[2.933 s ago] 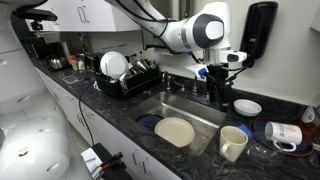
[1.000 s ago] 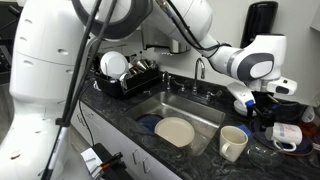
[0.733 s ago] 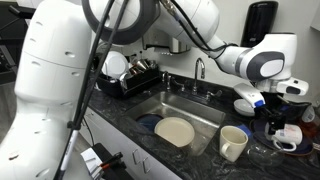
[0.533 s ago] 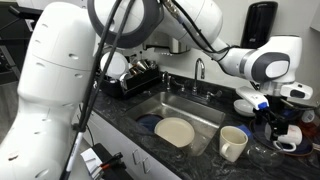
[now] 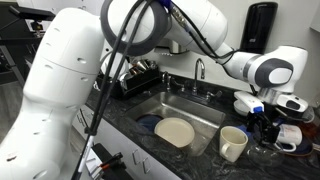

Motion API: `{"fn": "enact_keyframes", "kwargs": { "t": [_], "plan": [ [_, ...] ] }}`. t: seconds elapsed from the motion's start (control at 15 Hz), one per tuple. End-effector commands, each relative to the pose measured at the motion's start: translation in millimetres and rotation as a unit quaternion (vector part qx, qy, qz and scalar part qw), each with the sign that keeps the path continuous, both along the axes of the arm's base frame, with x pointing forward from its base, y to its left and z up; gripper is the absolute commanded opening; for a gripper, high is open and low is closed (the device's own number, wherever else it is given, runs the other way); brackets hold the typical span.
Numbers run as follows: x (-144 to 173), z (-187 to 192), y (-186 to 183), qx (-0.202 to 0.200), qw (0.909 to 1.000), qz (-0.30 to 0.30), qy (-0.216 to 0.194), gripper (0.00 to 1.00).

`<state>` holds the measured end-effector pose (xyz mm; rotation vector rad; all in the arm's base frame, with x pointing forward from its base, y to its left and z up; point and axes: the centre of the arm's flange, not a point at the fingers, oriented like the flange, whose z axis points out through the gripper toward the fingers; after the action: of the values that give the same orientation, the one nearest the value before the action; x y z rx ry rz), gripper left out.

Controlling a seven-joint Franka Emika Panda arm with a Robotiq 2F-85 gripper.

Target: Move the glass cup to the left of the sink

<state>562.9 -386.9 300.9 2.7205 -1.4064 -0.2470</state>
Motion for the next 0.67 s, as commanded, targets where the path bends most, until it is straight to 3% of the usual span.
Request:
{"fn": "enact_keyframes", "kwargs": {
  "t": [0.0,0.27,0.6],
  "plan": [
    [14.3,-5.9,4.4,0.036,0.9991,-0.022,0.003,0.73],
    [19.0,-6.7,8.8,0.049,0.998,-0.04,0.004,0.45],
    [20.8,-6.9,3.0,0.035,0.9973,-0.065,0.002,0.1]
  ]
}}
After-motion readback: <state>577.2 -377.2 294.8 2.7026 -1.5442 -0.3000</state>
